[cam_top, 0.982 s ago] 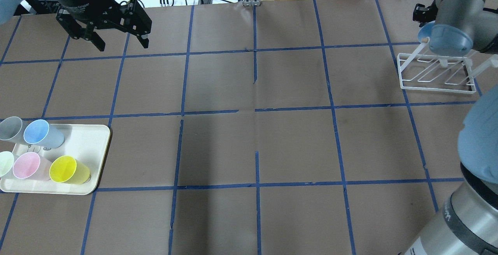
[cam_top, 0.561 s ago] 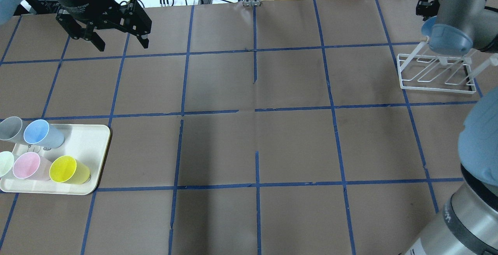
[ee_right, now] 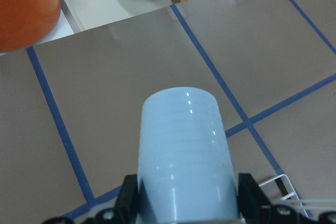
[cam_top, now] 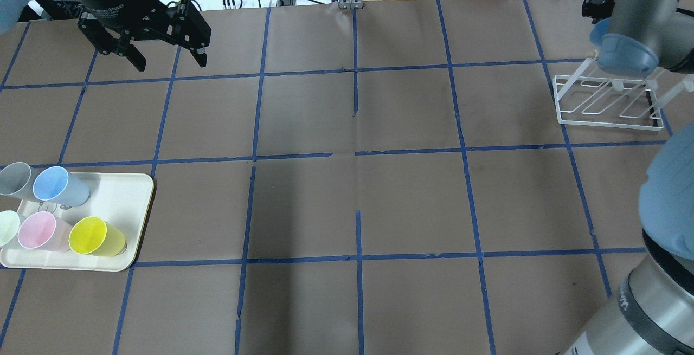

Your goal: Transfer IKEA cup to right arm and place on rack

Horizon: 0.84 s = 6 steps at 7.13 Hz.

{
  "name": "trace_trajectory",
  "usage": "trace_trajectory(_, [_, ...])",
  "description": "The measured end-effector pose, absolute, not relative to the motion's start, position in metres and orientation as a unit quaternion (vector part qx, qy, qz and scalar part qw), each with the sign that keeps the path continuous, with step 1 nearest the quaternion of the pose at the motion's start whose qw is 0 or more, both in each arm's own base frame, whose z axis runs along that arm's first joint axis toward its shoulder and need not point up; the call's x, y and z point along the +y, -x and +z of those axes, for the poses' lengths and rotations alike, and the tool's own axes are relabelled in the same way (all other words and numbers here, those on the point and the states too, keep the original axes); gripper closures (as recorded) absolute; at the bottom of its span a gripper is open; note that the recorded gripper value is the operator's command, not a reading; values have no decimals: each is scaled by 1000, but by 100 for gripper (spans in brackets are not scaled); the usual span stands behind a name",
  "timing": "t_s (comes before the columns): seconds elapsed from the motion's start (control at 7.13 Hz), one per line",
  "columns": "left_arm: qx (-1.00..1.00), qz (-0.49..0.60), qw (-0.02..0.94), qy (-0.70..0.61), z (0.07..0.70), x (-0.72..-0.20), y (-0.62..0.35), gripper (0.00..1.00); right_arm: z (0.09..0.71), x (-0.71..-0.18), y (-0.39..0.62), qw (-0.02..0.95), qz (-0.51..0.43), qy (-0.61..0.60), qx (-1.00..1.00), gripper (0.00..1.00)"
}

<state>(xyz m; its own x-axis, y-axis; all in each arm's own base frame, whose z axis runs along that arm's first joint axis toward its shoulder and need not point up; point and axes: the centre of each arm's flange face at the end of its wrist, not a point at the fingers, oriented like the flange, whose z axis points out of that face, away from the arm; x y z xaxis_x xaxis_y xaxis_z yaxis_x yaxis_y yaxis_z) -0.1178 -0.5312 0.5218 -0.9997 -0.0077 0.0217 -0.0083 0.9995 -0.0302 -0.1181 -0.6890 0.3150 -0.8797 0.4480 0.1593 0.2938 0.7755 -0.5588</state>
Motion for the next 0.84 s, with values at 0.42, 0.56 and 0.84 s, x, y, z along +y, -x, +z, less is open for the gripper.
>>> trace_trajectory(0.42, [-1000,15,11,-4,522,-531,118,0,333,-689,117,175,319,165,-917,100])
trace_trajectory(0.56, [-1000,15,11,-4,522,-531,118,0,341,-688,117,190,346,145,-907,100])
trace_trajectory(0.84, [-1000,16,11,-5,522,-531,117,0,357,-685,109,211,381,119,-892,100])
